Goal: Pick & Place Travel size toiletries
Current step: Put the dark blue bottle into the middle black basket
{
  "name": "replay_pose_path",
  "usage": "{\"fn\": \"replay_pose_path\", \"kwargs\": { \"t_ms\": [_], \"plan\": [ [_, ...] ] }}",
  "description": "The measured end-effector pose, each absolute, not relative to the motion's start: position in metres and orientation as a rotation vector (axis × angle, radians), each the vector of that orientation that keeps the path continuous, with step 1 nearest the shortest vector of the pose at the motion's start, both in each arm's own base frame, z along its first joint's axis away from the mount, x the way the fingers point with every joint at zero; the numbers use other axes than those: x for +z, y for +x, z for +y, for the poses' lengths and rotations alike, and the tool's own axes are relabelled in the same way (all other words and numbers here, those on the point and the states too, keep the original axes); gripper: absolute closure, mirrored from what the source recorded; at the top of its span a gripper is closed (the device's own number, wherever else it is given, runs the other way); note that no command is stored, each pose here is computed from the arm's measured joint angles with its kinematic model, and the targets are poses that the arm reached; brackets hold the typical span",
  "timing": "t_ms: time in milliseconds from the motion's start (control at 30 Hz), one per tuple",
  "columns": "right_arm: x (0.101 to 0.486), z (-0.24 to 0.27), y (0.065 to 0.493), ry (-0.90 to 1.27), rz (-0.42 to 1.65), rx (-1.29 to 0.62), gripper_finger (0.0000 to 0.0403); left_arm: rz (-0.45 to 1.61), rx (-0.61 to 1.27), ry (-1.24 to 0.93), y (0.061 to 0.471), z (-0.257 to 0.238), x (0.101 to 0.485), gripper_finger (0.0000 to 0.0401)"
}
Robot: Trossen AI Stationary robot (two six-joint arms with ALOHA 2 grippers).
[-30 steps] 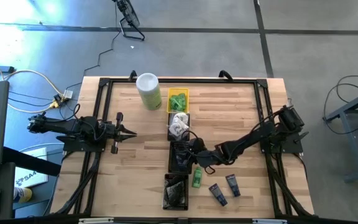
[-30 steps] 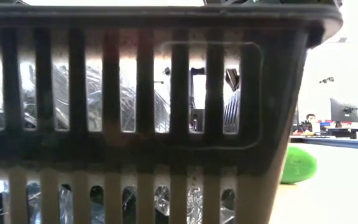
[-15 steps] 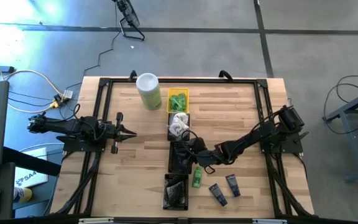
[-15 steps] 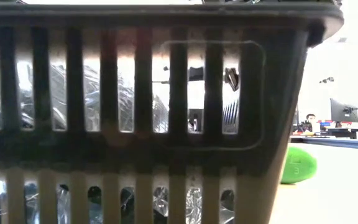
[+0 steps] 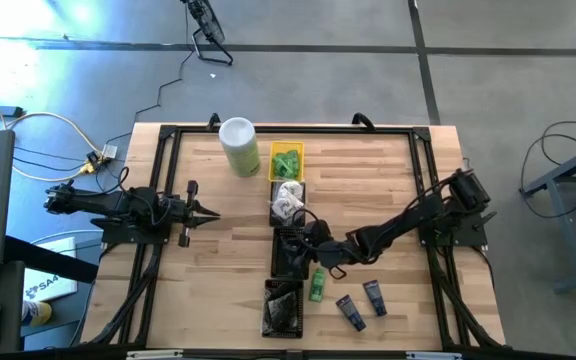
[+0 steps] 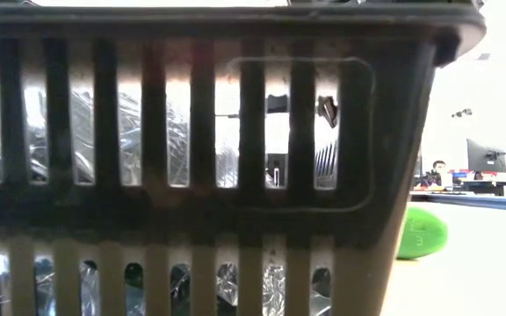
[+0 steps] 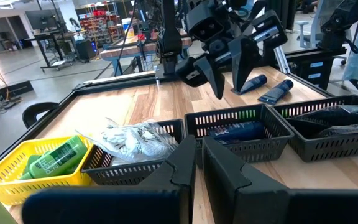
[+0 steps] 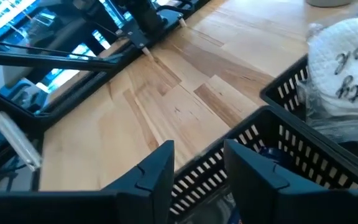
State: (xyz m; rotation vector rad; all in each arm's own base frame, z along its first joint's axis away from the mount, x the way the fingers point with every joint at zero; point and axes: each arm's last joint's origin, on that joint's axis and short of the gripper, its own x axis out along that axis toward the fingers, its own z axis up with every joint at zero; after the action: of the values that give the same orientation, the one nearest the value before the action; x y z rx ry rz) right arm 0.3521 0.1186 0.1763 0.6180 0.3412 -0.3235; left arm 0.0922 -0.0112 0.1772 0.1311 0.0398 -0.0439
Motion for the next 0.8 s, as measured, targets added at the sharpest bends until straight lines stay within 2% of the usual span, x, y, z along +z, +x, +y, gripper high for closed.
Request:
{"fn": "replay_pose_path", "kwargs": {
  "t_ms": [300, 467, 800],
  "plan": [
    [0.211, 0.119, 0.343, 0.687, 0.316, -0.184, 0.0270, 0.040, -0.044, 0.131, 0.092, -0.011, 0.177, 0.0377],
    [0.232, 0.121, 0.331, 0.780, 0.384, -0.064, 0.0270, 0.040, -0.044, 0.131, 0.092, -0.011, 0.177, 0.0377],
    [0.211, 0.134, 0.303, 1.038, 0.739, -0.206, 0.0270, 0.040, -0.044, 0.131, 0.092, -0.011, 0.177, 0.0377]
  ]
}}
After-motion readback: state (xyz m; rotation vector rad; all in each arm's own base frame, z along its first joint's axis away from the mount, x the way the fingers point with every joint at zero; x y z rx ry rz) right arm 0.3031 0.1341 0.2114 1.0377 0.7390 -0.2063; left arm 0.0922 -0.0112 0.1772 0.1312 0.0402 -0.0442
